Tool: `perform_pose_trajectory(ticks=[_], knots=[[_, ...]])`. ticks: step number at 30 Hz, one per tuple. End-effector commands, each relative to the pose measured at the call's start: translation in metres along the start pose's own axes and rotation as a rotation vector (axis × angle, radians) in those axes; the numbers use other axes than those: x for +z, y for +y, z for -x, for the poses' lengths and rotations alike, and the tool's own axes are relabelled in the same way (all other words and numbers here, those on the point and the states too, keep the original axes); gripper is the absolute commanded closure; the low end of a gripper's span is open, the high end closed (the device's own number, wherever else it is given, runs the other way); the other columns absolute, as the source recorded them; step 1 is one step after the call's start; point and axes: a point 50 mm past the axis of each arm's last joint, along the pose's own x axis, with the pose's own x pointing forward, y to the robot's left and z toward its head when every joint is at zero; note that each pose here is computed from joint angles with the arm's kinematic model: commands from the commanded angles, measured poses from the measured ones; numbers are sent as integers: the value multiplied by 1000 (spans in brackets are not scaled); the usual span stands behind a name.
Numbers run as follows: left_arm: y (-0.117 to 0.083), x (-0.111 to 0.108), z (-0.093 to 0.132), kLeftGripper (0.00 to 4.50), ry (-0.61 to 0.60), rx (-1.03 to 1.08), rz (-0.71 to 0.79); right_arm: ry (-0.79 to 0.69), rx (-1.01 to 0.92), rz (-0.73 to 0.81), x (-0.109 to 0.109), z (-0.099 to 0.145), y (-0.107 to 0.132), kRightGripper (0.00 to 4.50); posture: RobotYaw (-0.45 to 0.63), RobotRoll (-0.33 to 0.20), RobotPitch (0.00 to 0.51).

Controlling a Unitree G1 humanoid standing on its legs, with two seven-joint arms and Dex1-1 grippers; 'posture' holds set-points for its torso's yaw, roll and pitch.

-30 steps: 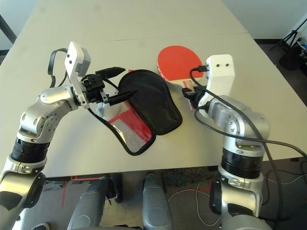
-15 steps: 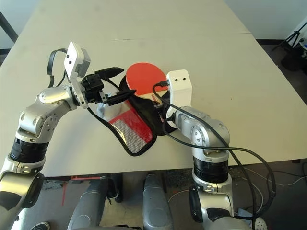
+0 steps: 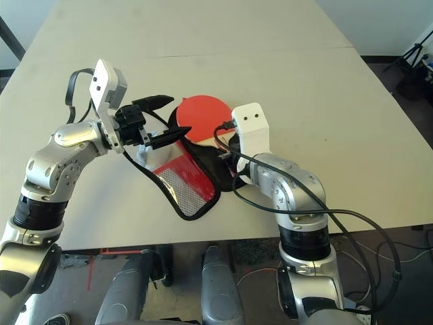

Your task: Store the ping-pong paddle in its case and zip it.

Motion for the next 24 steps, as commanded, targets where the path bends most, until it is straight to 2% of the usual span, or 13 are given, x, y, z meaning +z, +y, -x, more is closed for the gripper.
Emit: perform_pose_trajectory(ticks=[1, 6, 11, 13, 16, 18, 24], knots=[[-1, -3, 2, 0, 11, 4, -7, 40, 45, 15, -9, 0, 4, 3277, -70, 0, 237], [-1, -3, 2, 0, 12, 3, -7, 56, 45, 3, -13, -2, 3, 3280, -70, 0, 237], [-2, -3, 2, 0, 16, 2, -7, 42, 68, -40, -5, 4, -3, 1957, -69, 0, 239], [-2, -4, 3, 0, 17, 2, -6, -9, 159, -101, 4, 11, -3, 1400, -70, 0, 240], [-2, -4, 3, 0, 18, 1, -6, -13, 240, -139, 4, 24, -17, 474, -71, 0, 241], [-2, -3, 3, 0, 17, 1, -5, 5, 259, -153, -2, 31, -33, 43, -71, 0, 241], [0, 3, 5, 0, 10, 4, -19, -6, 352, -120, -17, 51, -66, 43, -61, 0, 244]])
